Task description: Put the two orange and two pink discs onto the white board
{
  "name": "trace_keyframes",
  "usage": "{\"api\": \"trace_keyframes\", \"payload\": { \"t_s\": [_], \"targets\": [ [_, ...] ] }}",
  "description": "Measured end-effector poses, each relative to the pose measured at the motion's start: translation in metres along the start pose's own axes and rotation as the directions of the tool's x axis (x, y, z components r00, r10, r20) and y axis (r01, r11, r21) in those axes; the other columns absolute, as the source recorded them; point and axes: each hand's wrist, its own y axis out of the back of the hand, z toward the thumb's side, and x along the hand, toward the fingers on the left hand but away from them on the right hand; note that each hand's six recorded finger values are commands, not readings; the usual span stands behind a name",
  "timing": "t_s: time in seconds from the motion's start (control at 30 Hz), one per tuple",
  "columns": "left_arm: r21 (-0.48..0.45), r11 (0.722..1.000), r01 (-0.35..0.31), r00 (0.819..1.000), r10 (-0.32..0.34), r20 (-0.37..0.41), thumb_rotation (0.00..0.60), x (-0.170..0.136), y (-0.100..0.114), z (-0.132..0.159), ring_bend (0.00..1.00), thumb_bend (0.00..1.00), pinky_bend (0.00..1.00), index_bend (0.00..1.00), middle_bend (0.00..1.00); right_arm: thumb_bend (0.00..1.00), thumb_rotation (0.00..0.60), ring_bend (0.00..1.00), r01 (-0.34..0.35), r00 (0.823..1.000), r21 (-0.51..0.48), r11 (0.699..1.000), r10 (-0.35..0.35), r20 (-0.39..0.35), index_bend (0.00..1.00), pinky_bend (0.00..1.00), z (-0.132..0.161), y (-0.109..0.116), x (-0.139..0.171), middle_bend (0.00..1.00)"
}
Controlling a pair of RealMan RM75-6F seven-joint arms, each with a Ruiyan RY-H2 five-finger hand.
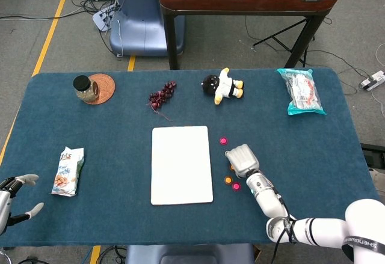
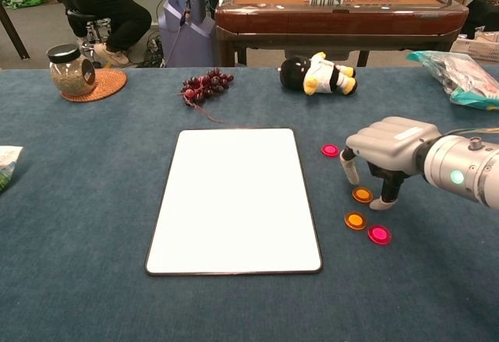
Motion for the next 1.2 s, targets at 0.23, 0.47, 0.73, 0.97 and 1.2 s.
{"api": "trace_keyframes", "payload": {
  "t_s": [0.23,0.47,0.73,0.97,1.2],
  "targets": [
    [-0.001,1.000,0.002,1.000,-0.002,0.001,0.600,0.000,0.000,0.000,0.38,0.14,0.53,0.41,0.45,0.20,0.600,1.00,0.005,1.000,-0.007,1.000,-0.005,-0.007,0.43,1.00,0.003,0.000,-0.002,1.00],
    [-0.002,1.000,0.001,1.000,-0.001,0.002,0.600,0.000,0.000,0.000,0.38,0.14,0.53,0.41,0.45,0.22,0.600,1.00,-0.009,1.000,-0.010,1.000,0.009,-0.008,0.44,1.00,0.005,-0.002,-0.003,1.00],
    [-0.001,1.000,0.004,1.000,-0.004,0.003,0.600,0.000,-0.001,0.000,0.38,0.14,0.53,0.41,0.45,0.27,0.600,1.00,-0.017,1.000,-0.023,1.000,0.016,-0.012,0.51,1.00,0.006,-0.001,-0.002,1.00],
    [0.001,1.000,0.008,1.000,-0.008,0.003,0.600,0.000,-0.002,0.001,0.38,0.14,0.53,0.41,0.45,0.30,0.600,1.00,0.003,1.000,-0.038,0.999,-0.004,-0.029,0.52,1.00,0.010,0.009,0.004,1.00],
    [0.001,1.000,0.007,1.000,-0.007,-0.001,0.600,0.000,-0.002,0.000,0.38,0.14,0.53,0.41,0.45,0.30,0.600,1.00,0.062,0.995,-0.053,0.997,-0.066,-0.075,0.52,1.00,0.032,0.036,0.003,1.00]
  ]
}}
